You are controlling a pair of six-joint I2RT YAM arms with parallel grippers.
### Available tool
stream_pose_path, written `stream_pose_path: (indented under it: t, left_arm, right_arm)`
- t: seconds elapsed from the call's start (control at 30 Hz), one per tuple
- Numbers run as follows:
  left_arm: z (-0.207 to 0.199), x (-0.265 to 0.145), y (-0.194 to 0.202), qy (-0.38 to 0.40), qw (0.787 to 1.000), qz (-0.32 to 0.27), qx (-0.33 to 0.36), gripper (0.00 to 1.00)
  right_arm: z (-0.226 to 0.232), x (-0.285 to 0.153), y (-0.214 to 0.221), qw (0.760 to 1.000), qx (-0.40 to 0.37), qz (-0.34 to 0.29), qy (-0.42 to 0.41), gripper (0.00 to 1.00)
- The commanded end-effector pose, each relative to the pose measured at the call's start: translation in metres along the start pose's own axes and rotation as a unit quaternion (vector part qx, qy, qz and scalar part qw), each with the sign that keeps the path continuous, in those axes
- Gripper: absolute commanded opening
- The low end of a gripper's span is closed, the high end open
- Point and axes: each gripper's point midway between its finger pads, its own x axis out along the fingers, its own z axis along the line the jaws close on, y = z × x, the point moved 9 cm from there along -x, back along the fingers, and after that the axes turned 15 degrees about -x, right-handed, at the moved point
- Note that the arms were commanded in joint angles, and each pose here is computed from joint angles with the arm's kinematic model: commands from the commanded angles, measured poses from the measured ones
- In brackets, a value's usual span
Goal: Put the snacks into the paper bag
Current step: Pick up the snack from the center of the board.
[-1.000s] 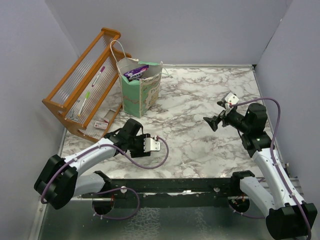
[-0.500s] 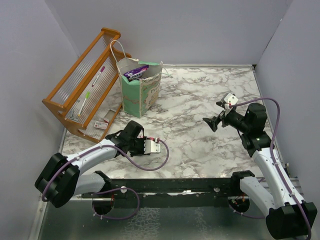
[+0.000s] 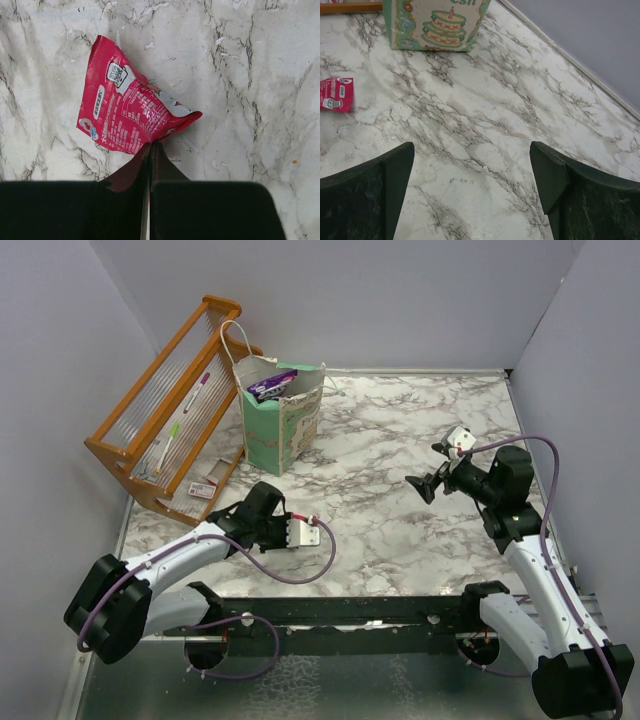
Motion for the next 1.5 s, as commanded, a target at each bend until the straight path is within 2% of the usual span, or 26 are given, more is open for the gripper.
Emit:
stream_pose_path:
  t: [0.0, 0.5, 0.83, 1.13, 1.33, 1.47]
  left_arm:
    - [-0.001, -0.005, -0.002, -0.005, 1.0, -0.005, 0.009, 0.0]
    - [0.016, -0.04, -0.031, -0.069, 0.997, -0.01, 0.023, 0.0]
    - [0.025, -0.087, -0.073, -0.096, 0.989, -0.101, -0.051, 0.0]
    - [0.047, -0.14, -0.098, -0.157, 0.961, -0.196, -0.115, 0.0]
    - [0.059, -0.167, -0.107, -0.227, 0.943, -0.207, -0.13, 0.0]
    - [0.074, -0.186, -0.118, -0.29, 0.923, -0.212, -0.138, 0.0]
  right_arm:
    - [0.0, 0.001, 0.002, 1.0, -0.01, -0.009, -0.004, 0.99]
    - [0.0, 0.001, 0.003, 1.0, -0.012, -0.008, -0.005, 0.99]
    - [0.001, 0.001, 0.003, 1.0, -0.013, -0.009, -0.006, 0.99]
    - [0.0, 0.001, 0.003, 1.0, -0.013, -0.008, -0.004, 0.99]
    - [0.0, 0.001, 0.002, 1.0, -0.015, -0.01, -0.004, 0.99]
    - [0.0, 0.0, 0.002, 1.0, -0.016, -0.01, -0.003, 0.99]
